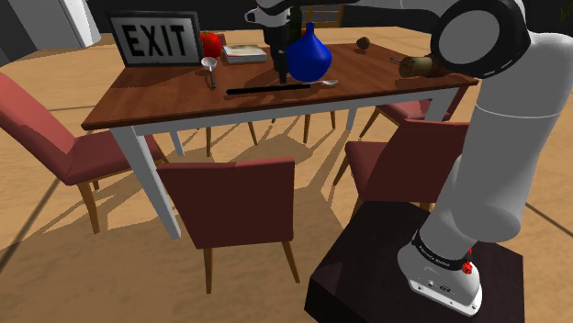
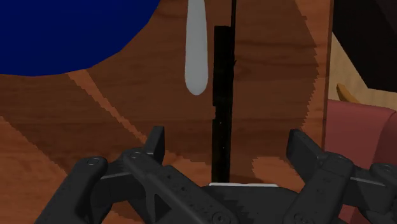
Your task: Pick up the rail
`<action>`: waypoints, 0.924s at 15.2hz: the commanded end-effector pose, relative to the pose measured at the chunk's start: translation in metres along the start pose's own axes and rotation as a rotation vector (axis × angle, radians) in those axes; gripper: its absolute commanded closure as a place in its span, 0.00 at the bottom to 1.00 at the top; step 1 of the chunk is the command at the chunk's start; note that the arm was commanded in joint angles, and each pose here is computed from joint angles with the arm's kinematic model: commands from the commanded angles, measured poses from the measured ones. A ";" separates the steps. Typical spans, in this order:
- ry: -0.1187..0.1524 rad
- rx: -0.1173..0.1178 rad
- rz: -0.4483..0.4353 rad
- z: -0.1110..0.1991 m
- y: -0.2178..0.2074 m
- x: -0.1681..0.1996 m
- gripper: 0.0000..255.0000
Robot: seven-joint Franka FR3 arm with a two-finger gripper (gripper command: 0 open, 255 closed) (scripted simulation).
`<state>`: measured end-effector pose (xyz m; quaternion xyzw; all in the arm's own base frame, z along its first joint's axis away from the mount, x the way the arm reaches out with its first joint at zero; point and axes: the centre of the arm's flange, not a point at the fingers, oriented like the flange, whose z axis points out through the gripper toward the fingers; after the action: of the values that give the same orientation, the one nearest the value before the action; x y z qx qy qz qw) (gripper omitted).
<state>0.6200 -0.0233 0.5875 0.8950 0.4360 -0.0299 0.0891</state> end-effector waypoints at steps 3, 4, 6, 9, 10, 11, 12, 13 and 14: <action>-0.002 -0.003 -0.017 0.018 0.001 0.005 0.00; -0.002 -0.003 -0.017 0.023 0.001 0.005 0.00; -0.002 -0.003 -0.017 0.033 -0.001 0.007 0.00; -0.002 -0.003 -0.017 0.036 -0.001 0.008 1.00; -0.002 -0.003 -0.017 0.036 -0.002 0.008 1.00; -0.002 -0.003 -0.017 0.036 -0.002 0.008 1.00; -0.002 -0.003 -0.017 0.037 -0.002 0.008 1.00; -0.002 -0.003 -0.017 0.037 -0.002 0.008 1.00; -0.002 -0.003 -0.017 0.037 -0.002 0.008 1.00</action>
<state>0.6238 -0.0222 0.5538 0.8909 0.4440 -0.0273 0.0917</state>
